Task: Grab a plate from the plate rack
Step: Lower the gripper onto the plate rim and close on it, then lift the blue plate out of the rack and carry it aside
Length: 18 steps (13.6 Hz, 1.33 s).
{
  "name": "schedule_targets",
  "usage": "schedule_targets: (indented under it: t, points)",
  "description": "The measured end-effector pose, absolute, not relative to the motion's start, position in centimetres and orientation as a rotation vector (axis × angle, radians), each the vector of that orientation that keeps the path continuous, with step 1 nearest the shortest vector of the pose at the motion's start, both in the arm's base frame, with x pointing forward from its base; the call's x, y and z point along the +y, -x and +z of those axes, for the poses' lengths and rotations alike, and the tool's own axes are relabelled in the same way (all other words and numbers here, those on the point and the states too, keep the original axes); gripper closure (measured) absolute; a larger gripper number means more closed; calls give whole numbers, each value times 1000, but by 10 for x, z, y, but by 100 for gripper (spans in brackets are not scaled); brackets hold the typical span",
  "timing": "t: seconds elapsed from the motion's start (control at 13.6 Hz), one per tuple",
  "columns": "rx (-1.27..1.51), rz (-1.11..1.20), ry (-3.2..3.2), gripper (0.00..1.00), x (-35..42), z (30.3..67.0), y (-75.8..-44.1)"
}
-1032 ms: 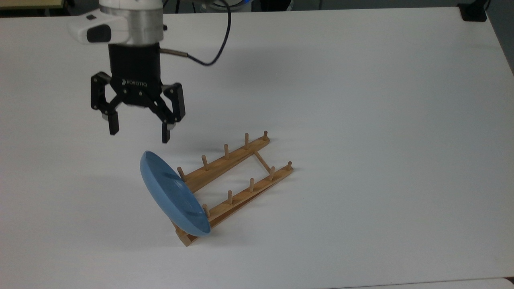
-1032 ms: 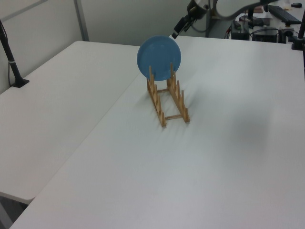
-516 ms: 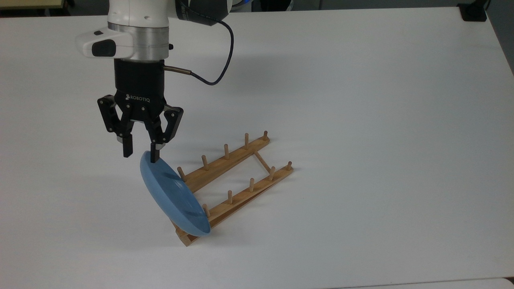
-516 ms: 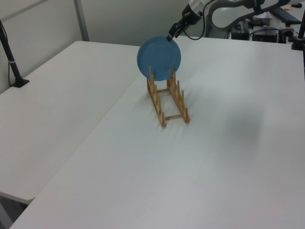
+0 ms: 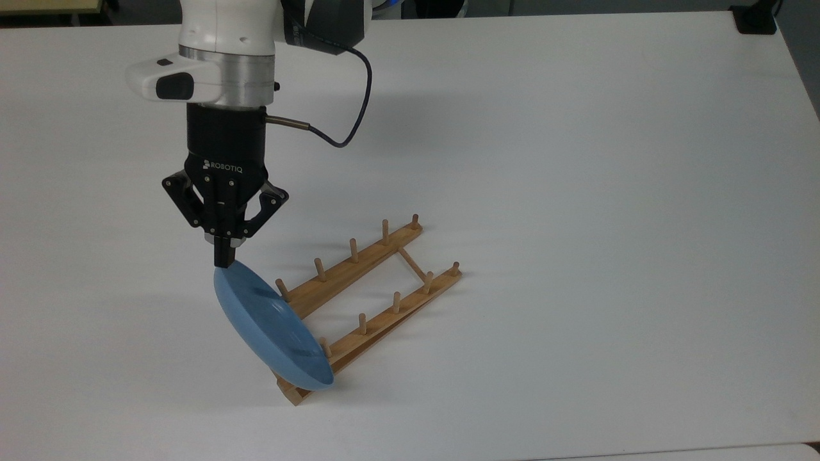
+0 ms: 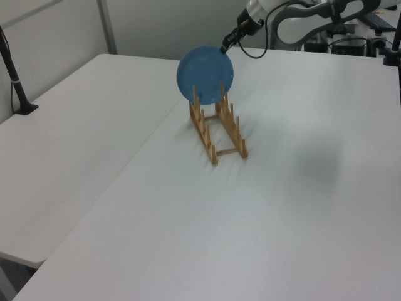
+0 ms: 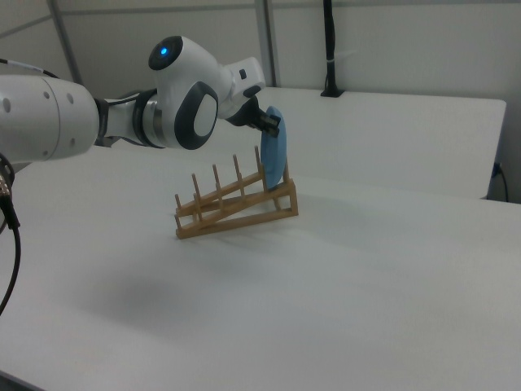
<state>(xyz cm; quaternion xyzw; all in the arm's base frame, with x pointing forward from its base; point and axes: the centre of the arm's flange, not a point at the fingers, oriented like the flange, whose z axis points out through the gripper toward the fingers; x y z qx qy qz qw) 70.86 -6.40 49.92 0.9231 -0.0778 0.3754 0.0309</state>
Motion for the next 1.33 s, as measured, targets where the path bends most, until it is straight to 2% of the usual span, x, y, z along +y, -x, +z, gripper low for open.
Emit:
schedule_targets:
  t: [0.29,0.37,0.74,0.81,0.96,1.03,1.33]
  points:
    - [-234,1148,-2844,99,-64,496,-710]
    - [-234,1148,-2844,93,-64,495,-710]
    - [-220,1133,-2835,39,-67,491,-710]
    - [-197,1121,-2826,22,-67,487,-711]
    - [-171,1100,-2820,4,-65,477,-714]
    - [-161,1094,-2819,3,-65,472,-717]
    - [-154,1119,-2809,16,-65,462,-731]
